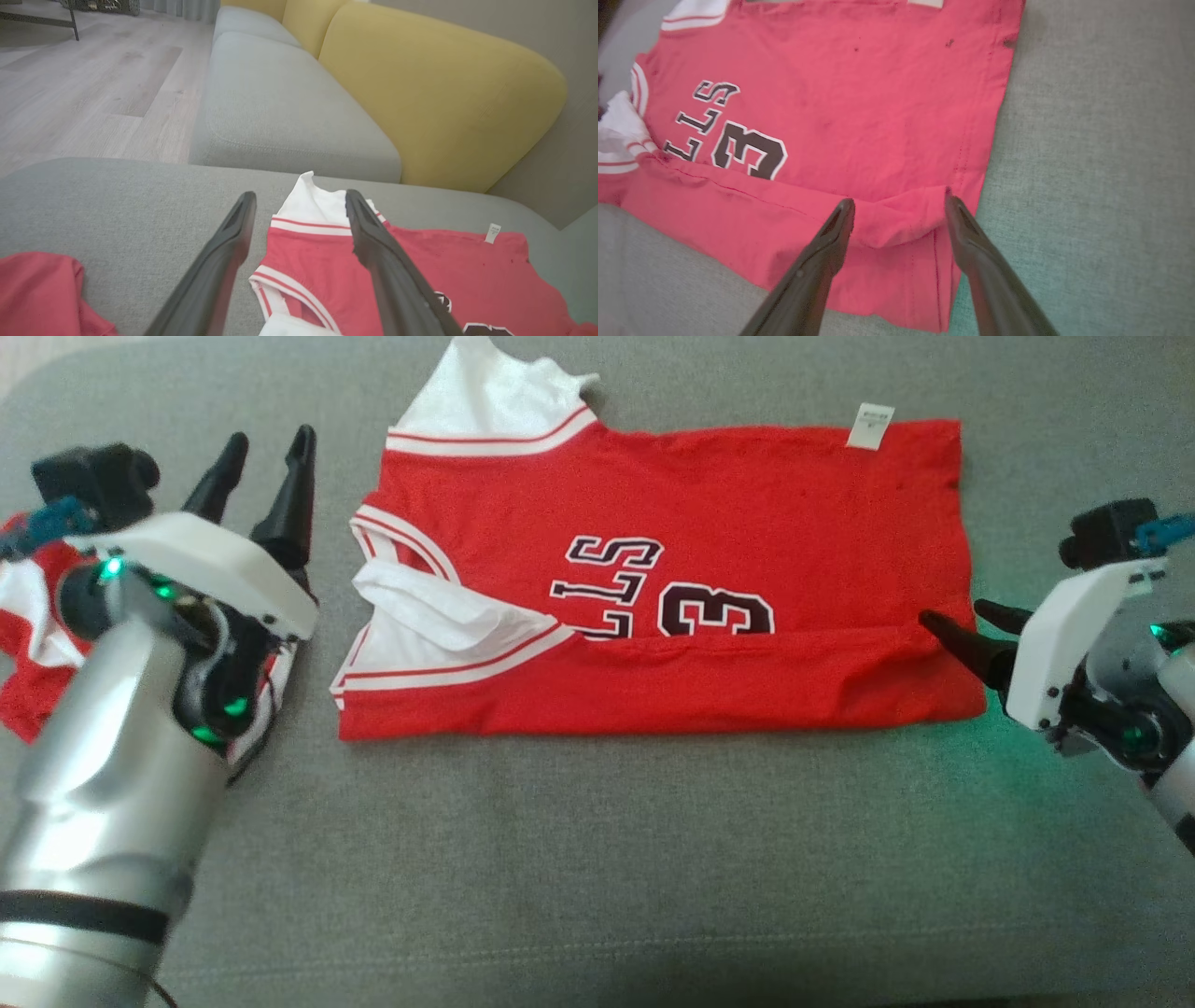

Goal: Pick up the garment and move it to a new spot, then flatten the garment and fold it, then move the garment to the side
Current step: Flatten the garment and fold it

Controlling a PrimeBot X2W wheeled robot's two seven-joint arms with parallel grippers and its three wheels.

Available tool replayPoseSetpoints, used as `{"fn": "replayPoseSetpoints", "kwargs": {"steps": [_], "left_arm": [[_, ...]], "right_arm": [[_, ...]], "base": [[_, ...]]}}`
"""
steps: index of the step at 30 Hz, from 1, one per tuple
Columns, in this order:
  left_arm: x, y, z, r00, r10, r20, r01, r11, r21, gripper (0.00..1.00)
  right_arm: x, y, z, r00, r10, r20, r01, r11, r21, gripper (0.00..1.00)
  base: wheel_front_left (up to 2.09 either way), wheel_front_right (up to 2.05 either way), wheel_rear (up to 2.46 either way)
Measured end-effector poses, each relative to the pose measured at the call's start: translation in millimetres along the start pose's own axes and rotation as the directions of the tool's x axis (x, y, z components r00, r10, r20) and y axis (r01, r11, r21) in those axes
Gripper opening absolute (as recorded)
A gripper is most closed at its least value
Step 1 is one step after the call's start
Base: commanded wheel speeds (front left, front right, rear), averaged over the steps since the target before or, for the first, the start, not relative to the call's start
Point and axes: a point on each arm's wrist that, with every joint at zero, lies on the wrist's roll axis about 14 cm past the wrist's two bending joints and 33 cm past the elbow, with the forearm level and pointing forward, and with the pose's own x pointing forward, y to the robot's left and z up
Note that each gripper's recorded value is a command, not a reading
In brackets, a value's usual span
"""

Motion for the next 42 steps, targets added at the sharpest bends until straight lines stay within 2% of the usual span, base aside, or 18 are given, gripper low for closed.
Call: {"fn": "replayPoseSetpoints", "kwargs": {"steps": [5,9,13,17,19,21,23,25,28,29,33,42], "left_arm": [[-15.1,-9.3,10.2,0.995,0.009,0.098,-0.004,0.999,-0.047,1.0],[-33.6,-5.1,15.6,0.986,0.054,0.157,-0.039,0.995,-0.093,1.0],[-53.6,-9.2,21.4,0.976,0.071,0.206,-0.047,0.992,-0.119,1.0],[-80.2,-21.4,19.7,0.964,0.093,0.248,-0.056,0.987,-0.154,1.0],[-90.3,-25.7,12.6,0.962,0.108,0.252,-0.064,0.982,-0.175,1.0],[-98.1,-32.3,-3.3,0.967,0.111,0.227,-0.067,0.979,-0.191,1.0],[-104.3,-39.1,-22.2,0.976,0.109,0.19,-0.073,0.979,-0.189,1.0],[-109.0,-43.4,-37.4,0.981,0.11,0.159,-0.08,0.98,-0.182,1.0],[-111.3,-45.3,-49.9,0.985,0.117,0.13,-0.091,0.977,-0.19,1.0],[-111.4,-47.6,-62.0,0.989,0.114,0.098,-0.096,0.981,-0.169,1.0],[-108.6,-43.4,-75.7,0.99,0.129,0.057,-0.12,0.983,-0.136,1.0],[-97.7,-16.7,-129.4,0.965,0.228,-0.133,-0.23,0.973,-0.002,1.0]], "right_arm": [[-15.6,0.4,25.3,0.98,-0.007,0.198,-0.002,0.999,0.044,1.0],[-37.1,3.2,60.1,0.905,-0.015,0.425,-0.007,0.999,0.05,1.0],[-55.6,10.4,72.1,0.817,-0.014,0.577,0.001,1.0,0.022,1.0],[-68.2,17.7,64.0,0.747,-0.011,0.665,0.036,0.999,-0.024,1.0],[-70.9,20.5,61.6,0.73,-0.016,0.683,0.046,0.999,-0.026,1.0],[-74.2,22.4,61.3,0.71,-0.025,0.704,0.061,0.998,-0.027,1.0],[-82.4,26.9,65.9,0.664,-0.037,0.747,0.046,0.999,0.009,1.0],[-86.9,36.2,60.7,0.638,-0.034,0.77,0.033,0.999,0.017,1.0],[-87.7,38.1,45.9,0.634,-0.052,0.771,0.047,0.998,0.029,1.0],[-87.4,36.5,28.0,0.641,-0.081,0.763,0.063,0.997,0.053,1.0],[-86.6,42.4,10.6,0.651,-0.089,0.754,0.078,0.996,0.051,1.0],[-100.4,39.6,12.0,0.61,-0.122,0.783,0.112,0.991,0.068,1.0]], "base": [[0.0,0.0,0.0],[0.0,0.0,0.0],[0.0,0.0,0.0],[0.0,0.0,0.0],[0.0,0.0,0.0],[0.0,0.0,0.0],[0.0,0.0,0.0],[0.0,0.0,0.0],[0.0,0.0,0.0],[0.0,0.0,0.0],[0.0,0.0,0.0],[0.0,0.0,0.0]]}}
